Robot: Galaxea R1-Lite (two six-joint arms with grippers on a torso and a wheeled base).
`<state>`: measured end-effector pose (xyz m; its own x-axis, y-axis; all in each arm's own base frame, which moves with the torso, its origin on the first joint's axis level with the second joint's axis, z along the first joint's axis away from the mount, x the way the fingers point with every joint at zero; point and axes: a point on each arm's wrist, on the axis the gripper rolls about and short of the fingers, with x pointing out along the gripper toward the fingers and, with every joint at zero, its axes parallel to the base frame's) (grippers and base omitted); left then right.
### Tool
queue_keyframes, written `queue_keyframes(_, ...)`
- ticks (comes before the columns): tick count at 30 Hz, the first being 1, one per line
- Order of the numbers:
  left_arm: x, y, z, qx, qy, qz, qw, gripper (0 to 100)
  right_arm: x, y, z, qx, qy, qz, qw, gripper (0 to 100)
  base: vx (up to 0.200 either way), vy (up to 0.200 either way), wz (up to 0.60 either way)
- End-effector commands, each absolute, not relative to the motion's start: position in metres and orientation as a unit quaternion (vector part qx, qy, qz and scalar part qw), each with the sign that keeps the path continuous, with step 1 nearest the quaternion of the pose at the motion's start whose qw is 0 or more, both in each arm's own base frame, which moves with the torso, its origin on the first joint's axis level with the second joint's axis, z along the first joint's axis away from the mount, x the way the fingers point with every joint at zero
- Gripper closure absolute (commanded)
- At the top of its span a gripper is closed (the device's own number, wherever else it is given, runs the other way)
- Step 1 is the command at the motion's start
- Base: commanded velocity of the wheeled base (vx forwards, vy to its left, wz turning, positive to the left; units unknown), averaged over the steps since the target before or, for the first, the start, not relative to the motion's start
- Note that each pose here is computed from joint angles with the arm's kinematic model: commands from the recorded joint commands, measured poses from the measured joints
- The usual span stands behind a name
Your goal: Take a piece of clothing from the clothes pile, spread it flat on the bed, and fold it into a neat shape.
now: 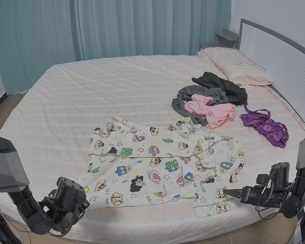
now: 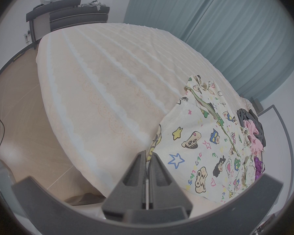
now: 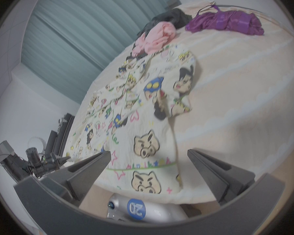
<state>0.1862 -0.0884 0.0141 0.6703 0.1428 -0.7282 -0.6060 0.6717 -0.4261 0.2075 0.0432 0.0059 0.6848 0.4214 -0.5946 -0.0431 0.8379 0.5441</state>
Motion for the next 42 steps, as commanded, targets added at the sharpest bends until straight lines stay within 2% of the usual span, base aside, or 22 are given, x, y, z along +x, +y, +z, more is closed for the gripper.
queue_keyframes(1, 0.186, -0.088, 0.014, -0.339, 0.341, 0.221, 0.848, 100, 0.199, 0.055, -0.005, 0.237, 0.416, 0.147, 0.866, 0, 0.0, 0.0, 0.0)
queue_keyframes(14, 0.185, -0.088, 0.015, -0.339, 0.34, 0.219, 0.849, 100, 0.198, 0.055, -0.015, 0.222, 0.434, 0.146, 0.861, 0, 0.0, 0.0, 0.0)
queue_keyframes(15, 0.185, -0.088, 0.015, -0.339, 0.34, 0.219, 0.849, 100, 0.198, 0.055, -0.015, 0.222, 0.434, 0.146, 0.861, 100, 0.0, 0.0, 0.0)
queue_keyframes(23, 0.185, -0.088, 0.016, -0.339, 0.339, 0.217, 0.85, 100, 0.199, 0.054, -0.018, 0.221, 0.434, 0.143, 0.861, 100, 0.0, 0.0, 0.0)
queue_keyframes(32, 0.171, -0.085, 0.034, -0.329, 0.327, 0.185, 0.866, 100, 0.188, 0.044, 0.003, 0.223, 0.443, 0.126, 0.859, 100, 0.0, 0.0, 0.0)
queue_keyframes(42, 0.135, -0.083, 0.021, -0.268, 0.384, 0.17, 0.867, 100, 0.165, 0.036, 0.018, 0.192, 0.475, 0.116, 0.851, 100, 0.0, 0.0, 0.0)
